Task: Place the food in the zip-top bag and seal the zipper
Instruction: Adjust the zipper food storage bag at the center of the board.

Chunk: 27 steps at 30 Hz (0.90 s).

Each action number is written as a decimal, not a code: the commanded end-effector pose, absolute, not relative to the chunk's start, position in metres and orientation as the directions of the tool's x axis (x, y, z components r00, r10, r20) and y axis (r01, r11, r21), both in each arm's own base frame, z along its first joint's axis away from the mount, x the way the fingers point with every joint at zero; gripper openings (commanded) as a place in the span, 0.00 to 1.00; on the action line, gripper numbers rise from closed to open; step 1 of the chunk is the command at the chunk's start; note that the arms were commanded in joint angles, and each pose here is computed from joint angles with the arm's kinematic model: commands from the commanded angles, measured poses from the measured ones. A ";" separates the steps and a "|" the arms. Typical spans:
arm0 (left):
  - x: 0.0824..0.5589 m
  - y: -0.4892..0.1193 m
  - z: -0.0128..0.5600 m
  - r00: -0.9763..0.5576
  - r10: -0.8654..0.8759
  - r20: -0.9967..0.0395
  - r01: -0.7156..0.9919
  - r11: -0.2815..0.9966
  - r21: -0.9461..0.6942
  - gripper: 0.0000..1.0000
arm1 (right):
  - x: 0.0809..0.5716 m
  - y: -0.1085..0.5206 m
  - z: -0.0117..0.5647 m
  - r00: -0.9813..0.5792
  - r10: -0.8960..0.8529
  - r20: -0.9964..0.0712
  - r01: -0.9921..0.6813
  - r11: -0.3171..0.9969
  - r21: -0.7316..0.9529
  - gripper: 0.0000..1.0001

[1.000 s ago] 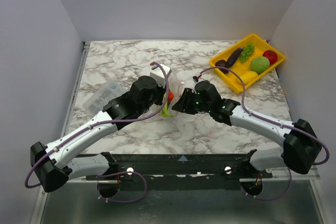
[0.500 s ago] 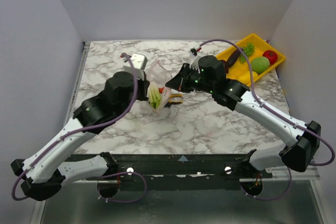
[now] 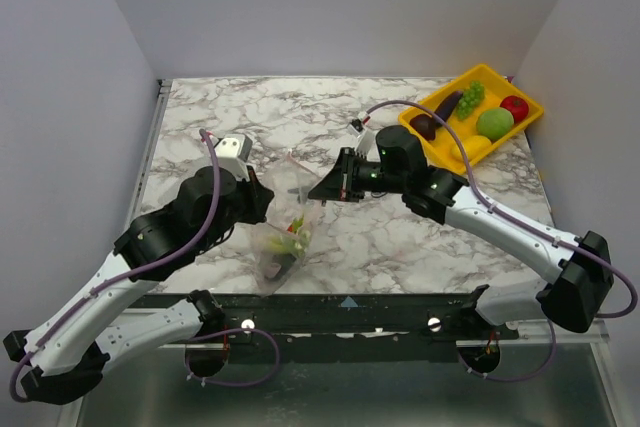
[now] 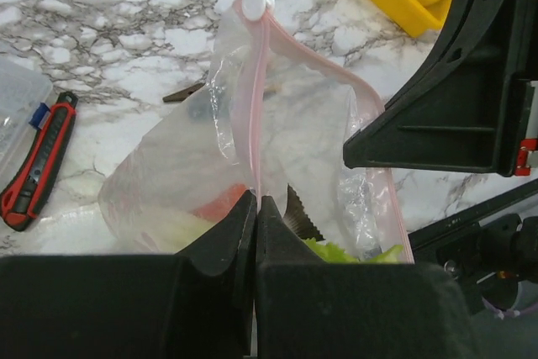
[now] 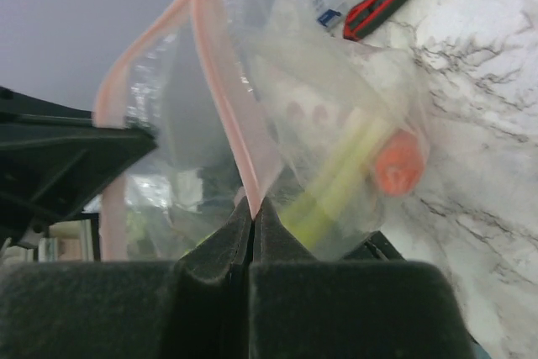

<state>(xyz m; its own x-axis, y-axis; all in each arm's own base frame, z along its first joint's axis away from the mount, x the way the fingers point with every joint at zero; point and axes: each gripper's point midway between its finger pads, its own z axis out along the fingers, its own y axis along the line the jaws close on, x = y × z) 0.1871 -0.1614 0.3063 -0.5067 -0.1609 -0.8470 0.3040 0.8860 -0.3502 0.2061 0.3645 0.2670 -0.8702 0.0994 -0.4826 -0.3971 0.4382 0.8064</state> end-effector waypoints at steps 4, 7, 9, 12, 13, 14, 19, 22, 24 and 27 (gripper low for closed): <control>0.180 -0.175 0.326 -0.530 -0.170 -0.831 0.353 0.847 -0.398 0.00 | 0.187 0.381 0.345 -0.832 0.109 -0.544 -0.505 0.259 0.824 0.00; 0.183 -0.171 0.331 -0.511 -0.181 -0.840 0.339 0.856 -0.390 0.00 | 0.185 0.380 0.356 -0.824 0.124 -0.552 -0.517 0.234 0.824 0.00; 0.186 -0.164 0.332 -0.490 -0.185 -0.852 0.322 0.870 -0.374 0.00 | 0.186 0.382 0.350 -0.830 0.115 -0.546 -0.510 0.238 0.826 0.00; 0.190 -0.148 0.339 -0.443 -0.185 -0.877 0.287 0.898 -0.334 0.00 | 0.193 0.386 0.341 -0.837 0.096 -0.538 -0.494 0.288 0.820 0.00; 0.189 -0.142 0.346 -0.429 -0.187 -0.884 0.281 0.902 -0.327 0.00 | 0.194 0.387 0.346 -0.833 0.091 -0.546 -0.502 0.292 0.814 0.00; 0.188 -0.139 0.353 -0.418 -0.189 -0.889 0.281 0.903 -0.324 0.00 | 0.194 0.388 0.352 -0.829 0.087 -0.552 -0.510 0.284 0.812 0.00; 0.179 -0.133 0.373 -0.378 -0.228 -0.897 0.319 0.878 -0.358 0.00 | 0.190 0.391 0.394 -0.782 0.133 -0.609 -0.582 0.196 0.790 0.00; 0.182 -0.134 0.349 -0.397 -0.212 -0.893 0.300 0.890 -0.344 0.00 | 0.198 0.400 0.358 -0.817 0.124 -0.563 -0.529 0.223 0.818 0.00; 0.184 -0.135 0.328 -0.434 -0.183 -0.882 0.273 0.906 -0.323 0.00 | 0.196 0.410 0.328 -0.863 0.084 -0.498 -0.473 0.211 0.856 0.00; 0.183 -0.136 0.311 -0.467 -0.142 -0.873 0.268 0.918 -0.293 0.00 | 0.187 0.420 0.314 -0.876 0.071 -0.477 -0.456 0.199 0.867 0.00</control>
